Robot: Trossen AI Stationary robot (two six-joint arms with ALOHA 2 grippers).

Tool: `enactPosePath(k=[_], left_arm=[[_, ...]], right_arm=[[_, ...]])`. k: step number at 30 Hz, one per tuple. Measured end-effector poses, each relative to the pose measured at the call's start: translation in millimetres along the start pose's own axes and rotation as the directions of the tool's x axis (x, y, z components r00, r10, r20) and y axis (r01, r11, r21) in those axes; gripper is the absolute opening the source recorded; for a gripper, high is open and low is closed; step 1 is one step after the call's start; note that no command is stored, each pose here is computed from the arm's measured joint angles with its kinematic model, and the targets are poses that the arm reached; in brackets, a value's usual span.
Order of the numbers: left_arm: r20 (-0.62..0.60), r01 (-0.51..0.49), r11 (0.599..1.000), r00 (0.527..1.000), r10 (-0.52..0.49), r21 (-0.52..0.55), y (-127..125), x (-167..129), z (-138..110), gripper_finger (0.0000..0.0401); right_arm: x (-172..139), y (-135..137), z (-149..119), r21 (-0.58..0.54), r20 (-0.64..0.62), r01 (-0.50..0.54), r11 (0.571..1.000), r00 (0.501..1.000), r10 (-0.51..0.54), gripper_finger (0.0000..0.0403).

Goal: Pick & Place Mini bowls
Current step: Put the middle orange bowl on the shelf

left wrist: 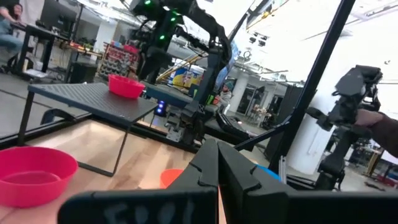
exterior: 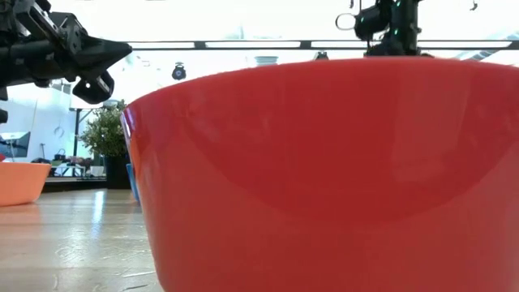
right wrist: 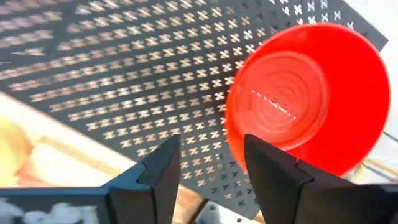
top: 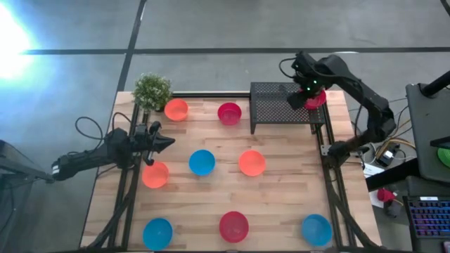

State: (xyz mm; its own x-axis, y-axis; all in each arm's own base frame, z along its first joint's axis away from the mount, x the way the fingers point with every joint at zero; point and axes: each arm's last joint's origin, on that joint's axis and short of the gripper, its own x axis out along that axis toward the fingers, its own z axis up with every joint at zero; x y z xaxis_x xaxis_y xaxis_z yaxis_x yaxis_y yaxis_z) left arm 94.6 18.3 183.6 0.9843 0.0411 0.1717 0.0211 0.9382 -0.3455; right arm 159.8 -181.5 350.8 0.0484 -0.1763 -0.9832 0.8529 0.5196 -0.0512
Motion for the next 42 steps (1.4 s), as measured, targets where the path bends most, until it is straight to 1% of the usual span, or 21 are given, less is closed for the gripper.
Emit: enactPosePath(k=[6, 11, 14, 18, 21, 23, 25, 27, 29, 31, 33, 37, 39, 42], left_arm=[[0.000, 0.000, 1.000, 1.000, 0.000, 0.005, 0, 0, 0, 0.0000], [0.006, -0.015, 0.999, 1.000, 0.015, 0.031, 0, 0, 0, 0.0000], [0.021, -0.050, 0.998, 0.999, 0.050, 0.034, 1, 0, 1, 0.0000], [0.036, -0.080, 0.996, 0.996, 0.079, 0.034, 2, 0, 2, 0.0000], [0.050, -0.084, 0.996, 0.995, 0.082, 0.038, 0, 0, 7, 0.0000], [0.051, -0.085, 0.995, 0.995, 0.082, 0.049, -2, -1, 12, 0.0000], [0.013, -0.110, 0.993, 0.994, 0.110, 0.051, -4, -1, 17, 0.0000], [-0.045, -0.167, 0.984, 0.984, 0.171, 0.066, -6, -1, 23, 0.0000], [-0.124, -0.236, 0.967, 0.961, 0.246, 0.091, -7, -2, 29, 0.0000], [-0.201, -0.274, 0.956, 0.936, 0.290, 0.106, -9, -3, 35, 0.0000], [-0.249, -0.290, 0.951, 0.918, 0.309, 0.111, -12, -1, 45, 0.0000], [-0.326, -0.314, 0.942, 0.884, 0.336, 0.121, -18, 5, 62, 0.0000], [-0.355, -0.321, 0.938, 0.869, 0.345, 0.127, -21, 9, 71, 0.0000], [-0.429, -0.347, 0.929, 0.825, 0.366, 0.125, -23, 14, 79, 0.0000]], right_arm=[[-36, 6, -34, 0.006, 0.141, -0.059, 0.998, 0.988, 0.058, 0.0129], [-65, 13, -68, 0.007, 0.272, -0.140, 0.990, 0.953, 0.133, 0.0090], [-79, 19, -87, -0.023, 0.347, -0.203, 0.979, 0.916, 0.198, 0.0064], [-95, 28, -104, -0.103, 0.434, -0.298, 0.949, 0.845, 0.313, 0.0032], [-103, 35, -114, -0.186, 0.461, -0.340, 0.922, 0.798, 0.387, 0.0014], [-107, 40, -119, -0.211, 0.474, -0.356, 0.910, 0.777, 0.414, 0.0010], [-109, 45, -123, -0.235, 0.484, -0.357, 0.904, 0.764, 0.428, 0.0009], [-110, 50, -126, -0.267, 0.482, -0.351, 0.897, 0.757, 0.440, 0.0009], [-111, 55, -127, -0.297, 0.481, -0.355, 0.886, 0.746, 0.461, 0.0008], [-112, 60, -128, -0.323, 0.476, -0.363, 0.874, 0.736, 0.481, 0.0008], [-114, 64, -129, -0.347, 0.479, -0.379, 0.858, 0.715, 0.509, 0.0008], [-116, 72, -132, -0.402, 0.467, -0.386, 0.830, 0.693, 0.549, 0.0008], [-117, 75, -133, -0.420, 0.472, -0.373, 0.827, 0.689, 0.550, 0.0008], [-118, 78, -136, -0.428, 0.499, -0.346, 0.835, 0.680, 0.537, 0.0008]])
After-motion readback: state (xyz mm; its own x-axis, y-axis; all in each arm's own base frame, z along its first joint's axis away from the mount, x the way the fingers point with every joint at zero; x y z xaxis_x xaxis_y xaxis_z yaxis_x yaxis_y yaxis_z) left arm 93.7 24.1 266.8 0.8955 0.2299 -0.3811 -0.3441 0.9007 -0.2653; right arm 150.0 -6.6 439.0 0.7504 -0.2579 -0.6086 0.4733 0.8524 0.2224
